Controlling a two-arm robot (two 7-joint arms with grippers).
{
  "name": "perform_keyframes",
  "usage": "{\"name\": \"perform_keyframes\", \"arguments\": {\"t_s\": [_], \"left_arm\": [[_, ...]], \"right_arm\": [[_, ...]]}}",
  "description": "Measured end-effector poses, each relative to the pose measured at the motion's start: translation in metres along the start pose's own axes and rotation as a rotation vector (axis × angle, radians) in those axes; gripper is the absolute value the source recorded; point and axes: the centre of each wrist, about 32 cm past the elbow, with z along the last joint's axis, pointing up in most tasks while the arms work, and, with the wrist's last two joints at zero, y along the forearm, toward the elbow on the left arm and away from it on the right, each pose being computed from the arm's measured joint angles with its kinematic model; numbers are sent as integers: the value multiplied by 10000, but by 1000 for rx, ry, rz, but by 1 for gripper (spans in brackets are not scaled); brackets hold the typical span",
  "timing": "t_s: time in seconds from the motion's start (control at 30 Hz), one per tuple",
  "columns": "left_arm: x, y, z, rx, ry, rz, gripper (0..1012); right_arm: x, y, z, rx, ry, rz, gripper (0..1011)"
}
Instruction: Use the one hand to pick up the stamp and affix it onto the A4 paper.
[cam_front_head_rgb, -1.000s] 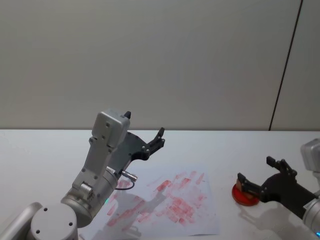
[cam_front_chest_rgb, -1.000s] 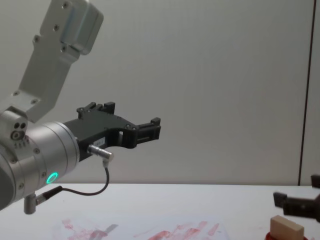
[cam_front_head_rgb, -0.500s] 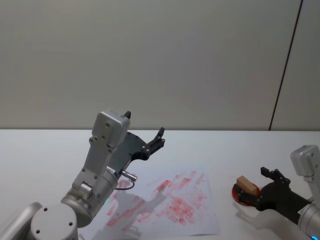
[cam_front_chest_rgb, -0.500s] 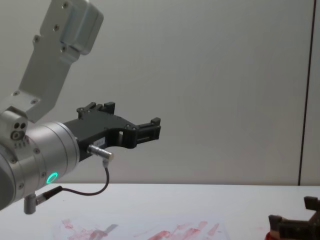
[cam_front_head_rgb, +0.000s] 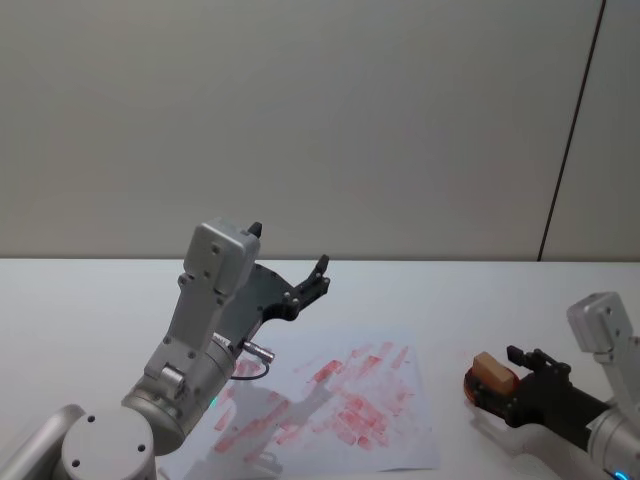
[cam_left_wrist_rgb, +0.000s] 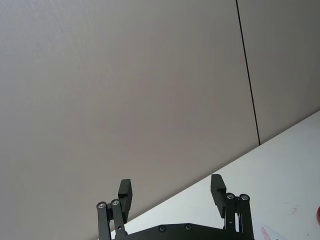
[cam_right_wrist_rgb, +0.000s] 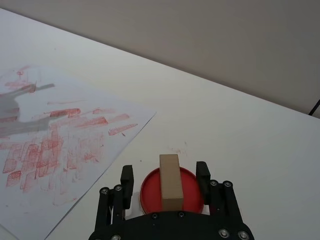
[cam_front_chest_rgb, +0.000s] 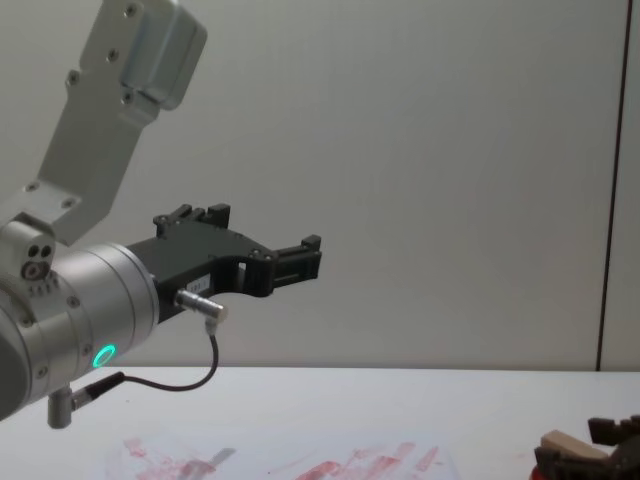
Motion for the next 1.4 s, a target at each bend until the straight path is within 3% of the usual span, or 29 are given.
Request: {"name": "perform_keyframes", "arguments": {"t_s": [0.5, 0.6, 1.0, 1.4], "left_arm": [[0, 0, 0, 0, 0, 0, 1002], [0, 0, 0, 0, 0, 0, 1003], [0, 0, 0, 0, 0, 0, 1002], [0, 0, 0, 0, 0, 0, 1002]], "right_arm": [[55, 51, -45, -31, 8, -4, 361], [67, 58, -44, -32, 9, -5, 232], [55, 76, 41, 15, -10, 13, 216], [-126, 203, 240, 90, -47, 100, 216]]}}
